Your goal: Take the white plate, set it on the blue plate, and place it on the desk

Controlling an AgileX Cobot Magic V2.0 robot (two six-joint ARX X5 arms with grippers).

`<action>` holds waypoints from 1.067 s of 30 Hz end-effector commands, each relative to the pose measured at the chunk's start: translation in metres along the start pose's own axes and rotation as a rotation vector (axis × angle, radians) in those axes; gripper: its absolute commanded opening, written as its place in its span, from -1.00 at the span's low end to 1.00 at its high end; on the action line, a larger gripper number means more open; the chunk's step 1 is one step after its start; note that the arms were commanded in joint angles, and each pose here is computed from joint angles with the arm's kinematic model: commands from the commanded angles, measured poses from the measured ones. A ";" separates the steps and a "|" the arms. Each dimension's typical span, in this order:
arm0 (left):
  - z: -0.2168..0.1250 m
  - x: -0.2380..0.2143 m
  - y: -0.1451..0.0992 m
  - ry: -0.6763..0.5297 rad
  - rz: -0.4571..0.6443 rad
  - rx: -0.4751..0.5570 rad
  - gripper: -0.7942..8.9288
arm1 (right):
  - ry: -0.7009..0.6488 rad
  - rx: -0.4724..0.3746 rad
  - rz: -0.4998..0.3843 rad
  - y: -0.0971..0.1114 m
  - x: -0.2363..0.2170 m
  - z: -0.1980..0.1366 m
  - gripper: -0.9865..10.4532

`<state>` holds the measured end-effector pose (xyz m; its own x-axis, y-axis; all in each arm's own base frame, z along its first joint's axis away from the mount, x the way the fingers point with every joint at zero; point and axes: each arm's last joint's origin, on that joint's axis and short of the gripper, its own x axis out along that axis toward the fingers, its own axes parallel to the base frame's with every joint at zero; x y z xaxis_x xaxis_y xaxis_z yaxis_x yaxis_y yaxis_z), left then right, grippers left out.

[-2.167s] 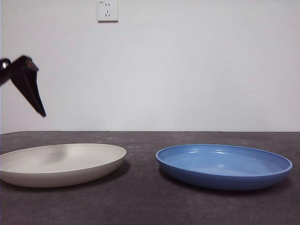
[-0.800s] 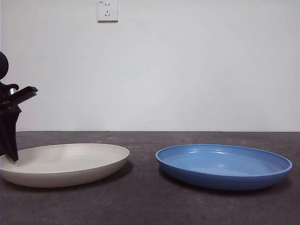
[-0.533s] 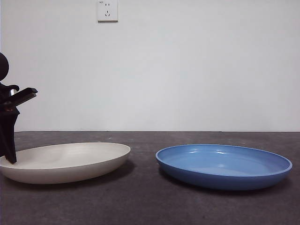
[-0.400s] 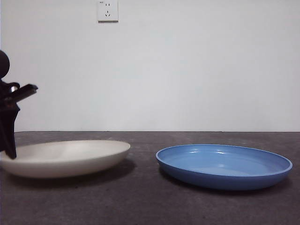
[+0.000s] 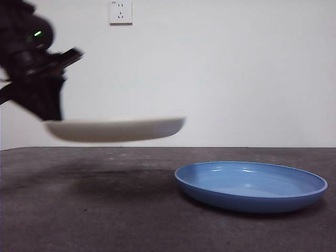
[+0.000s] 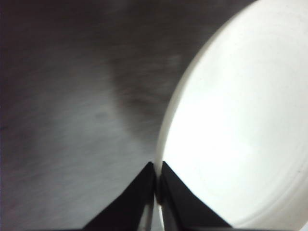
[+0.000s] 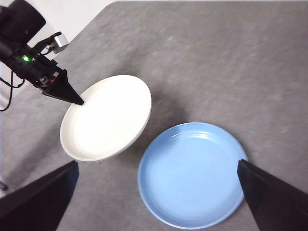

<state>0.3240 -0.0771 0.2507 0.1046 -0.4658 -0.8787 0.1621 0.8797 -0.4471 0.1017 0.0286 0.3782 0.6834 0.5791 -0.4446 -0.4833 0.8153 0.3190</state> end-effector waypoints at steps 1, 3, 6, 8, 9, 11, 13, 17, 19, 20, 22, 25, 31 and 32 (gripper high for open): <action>0.005 0.000 -0.026 -0.007 -0.026 0.036 -0.82 | -0.038 -0.045 -0.002 0.008 -0.014 0.002 0.24; 0.007 0.003 -0.046 -0.002 -0.040 0.085 -0.82 | -0.057 -0.055 0.000 0.013 -0.024 -0.002 0.24; 0.010 0.012 -0.072 0.010 -0.058 0.144 -0.82 | -0.071 -0.061 0.001 0.018 -0.036 -0.009 0.24; 0.014 0.019 -0.086 0.025 -0.066 0.172 -0.82 | -0.073 -0.058 0.001 0.021 -0.042 -0.015 0.24; 0.018 0.025 -0.094 0.041 -0.068 0.187 -0.82 | -0.070 -0.053 0.001 0.023 -0.045 -0.019 0.24; 0.023 0.034 -0.106 0.071 -0.069 0.206 -0.82 | -0.062 -0.048 0.000 0.025 -0.050 -0.025 0.24; 0.030 0.046 -0.118 0.098 -0.062 0.228 -0.82 | -0.054 -0.043 -0.001 0.027 -0.055 -0.031 0.24; 0.041 0.069 -0.137 0.135 -0.026 0.263 -0.82 | -0.039 -0.034 -0.026 0.029 -0.062 -0.039 0.24; 0.046 0.080 -0.146 0.152 -0.023 0.278 -0.82 | -0.040 -0.033 -0.027 0.030 -0.064 -0.042 0.24; 0.048 0.085 -0.149 0.158 -0.023 0.284 -0.82 | -0.041 -0.031 -0.027 0.030 -0.065 -0.043 0.24; 0.053 0.095 -0.154 0.173 -0.021 0.290 -0.82 | -0.045 -0.027 -0.026 0.031 -0.065 -0.043 0.24; 0.058 0.108 -0.157 0.197 -0.011 0.289 -0.82 | -0.045 -0.024 -0.026 0.031 -0.065 -0.043 0.24; 0.062 0.130 -0.150 0.223 0.020 0.284 -0.82 | -0.045 -0.023 -0.023 0.031 -0.065 -0.043 0.24; 0.062 0.132 -0.150 0.226 0.021 0.282 -0.82 | -0.045 -0.024 -0.023 0.031 -0.065 -0.043 0.24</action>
<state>0.3716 -0.2691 0.2159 -0.1085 -0.3831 -0.9173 0.4178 0.8197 -0.3918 0.0205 0.0161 0.3763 0.7100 0.5573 -0.4305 -0.4753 0.8303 0.2911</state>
